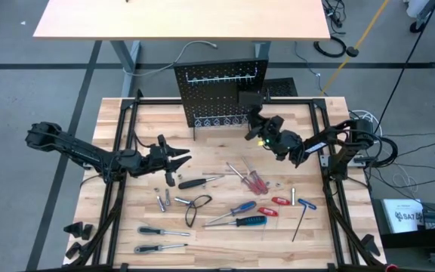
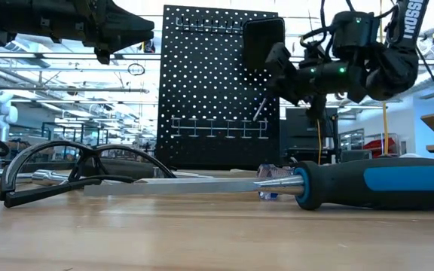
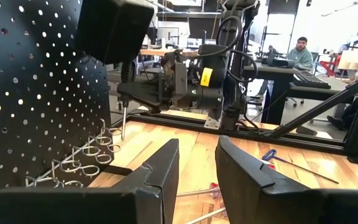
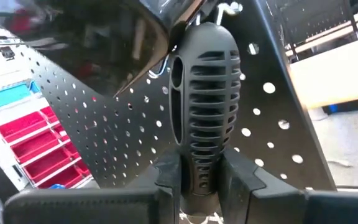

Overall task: Hang tools onto peg board
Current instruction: Hang the bottom right black screwdriver on the peg board

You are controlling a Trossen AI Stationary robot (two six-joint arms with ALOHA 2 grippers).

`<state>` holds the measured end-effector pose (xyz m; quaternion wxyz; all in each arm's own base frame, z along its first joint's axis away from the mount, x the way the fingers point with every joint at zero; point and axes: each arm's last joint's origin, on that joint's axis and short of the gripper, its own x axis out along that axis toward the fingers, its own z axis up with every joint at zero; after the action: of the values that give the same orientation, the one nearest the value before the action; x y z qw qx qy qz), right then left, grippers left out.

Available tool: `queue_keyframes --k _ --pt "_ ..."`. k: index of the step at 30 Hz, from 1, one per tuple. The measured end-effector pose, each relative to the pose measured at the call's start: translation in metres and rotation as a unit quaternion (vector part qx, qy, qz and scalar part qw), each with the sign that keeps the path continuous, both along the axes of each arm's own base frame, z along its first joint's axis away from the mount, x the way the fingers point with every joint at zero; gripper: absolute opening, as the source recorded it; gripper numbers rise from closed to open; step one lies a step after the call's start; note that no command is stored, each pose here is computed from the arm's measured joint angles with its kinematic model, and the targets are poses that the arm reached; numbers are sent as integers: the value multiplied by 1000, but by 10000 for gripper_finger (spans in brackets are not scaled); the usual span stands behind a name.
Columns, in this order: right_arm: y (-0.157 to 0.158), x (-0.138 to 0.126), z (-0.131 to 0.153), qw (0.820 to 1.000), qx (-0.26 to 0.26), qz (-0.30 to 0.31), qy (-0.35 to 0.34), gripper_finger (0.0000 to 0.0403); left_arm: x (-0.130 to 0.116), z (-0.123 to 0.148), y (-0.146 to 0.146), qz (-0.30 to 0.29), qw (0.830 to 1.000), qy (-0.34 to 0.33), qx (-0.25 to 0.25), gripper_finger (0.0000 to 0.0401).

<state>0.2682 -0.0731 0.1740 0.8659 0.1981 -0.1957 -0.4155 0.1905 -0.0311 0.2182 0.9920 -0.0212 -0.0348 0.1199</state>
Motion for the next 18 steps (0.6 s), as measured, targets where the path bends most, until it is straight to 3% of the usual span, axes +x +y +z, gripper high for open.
queue_keyframes --k 18 --pt "0 0 3 999 -31 -17 29 56 0 0 0 0 1000 1 0 107"
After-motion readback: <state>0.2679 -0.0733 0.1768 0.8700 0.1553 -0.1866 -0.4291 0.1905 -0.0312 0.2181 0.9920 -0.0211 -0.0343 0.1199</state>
